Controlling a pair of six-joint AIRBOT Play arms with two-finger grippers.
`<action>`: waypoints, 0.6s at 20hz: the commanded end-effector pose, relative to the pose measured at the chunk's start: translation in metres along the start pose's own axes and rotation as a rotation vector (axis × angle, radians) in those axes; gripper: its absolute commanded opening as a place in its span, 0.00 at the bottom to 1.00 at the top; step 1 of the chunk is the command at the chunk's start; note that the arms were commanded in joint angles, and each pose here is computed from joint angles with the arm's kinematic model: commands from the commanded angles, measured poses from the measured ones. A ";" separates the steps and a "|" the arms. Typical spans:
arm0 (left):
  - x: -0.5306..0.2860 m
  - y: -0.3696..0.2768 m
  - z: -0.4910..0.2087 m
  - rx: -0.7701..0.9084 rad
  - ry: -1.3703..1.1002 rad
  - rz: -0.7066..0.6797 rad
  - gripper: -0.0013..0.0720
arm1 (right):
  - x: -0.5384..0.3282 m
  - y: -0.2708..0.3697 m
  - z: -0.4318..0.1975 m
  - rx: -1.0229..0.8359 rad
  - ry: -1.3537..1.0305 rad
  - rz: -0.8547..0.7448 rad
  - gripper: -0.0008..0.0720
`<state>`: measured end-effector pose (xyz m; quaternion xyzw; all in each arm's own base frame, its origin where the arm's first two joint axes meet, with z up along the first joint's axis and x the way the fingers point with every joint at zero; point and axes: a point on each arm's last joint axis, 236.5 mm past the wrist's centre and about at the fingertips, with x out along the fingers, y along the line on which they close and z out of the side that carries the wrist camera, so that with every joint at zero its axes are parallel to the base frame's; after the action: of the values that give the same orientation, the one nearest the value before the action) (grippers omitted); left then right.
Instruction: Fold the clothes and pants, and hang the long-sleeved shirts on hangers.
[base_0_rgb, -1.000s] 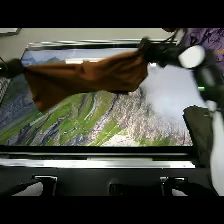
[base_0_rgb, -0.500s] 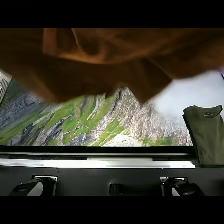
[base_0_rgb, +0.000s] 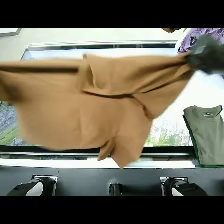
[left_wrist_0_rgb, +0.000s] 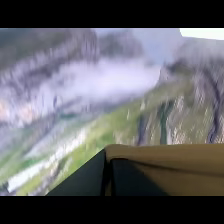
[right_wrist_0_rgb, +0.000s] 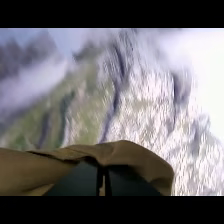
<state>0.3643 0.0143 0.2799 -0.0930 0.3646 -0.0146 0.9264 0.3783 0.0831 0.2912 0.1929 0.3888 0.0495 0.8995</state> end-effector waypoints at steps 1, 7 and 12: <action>0.125 0.019 -0.061 -0.074 0.249 -0.043 0.04 | 0.131 -0.028 -0.041 0.045 0.302 -0.082 0.04; 0.296 0.056 -0.128 -0.166 0.407 -0.007 0.04 | 0.336 -0.066 -0.074 0.199 0.334 -0.076 0.05; 0.346 0.063 -0.148 -0.191 0.463 -0.010 0.04 | 0.397 -0.061 -0.085 0.338 0.292 0.018 0.05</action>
<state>0.5017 0.0200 -0.0377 -0.1678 0.5581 -0.0080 0.8126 0.5658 0.1354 -0.0277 0.2836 0.5376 0.0160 0.7939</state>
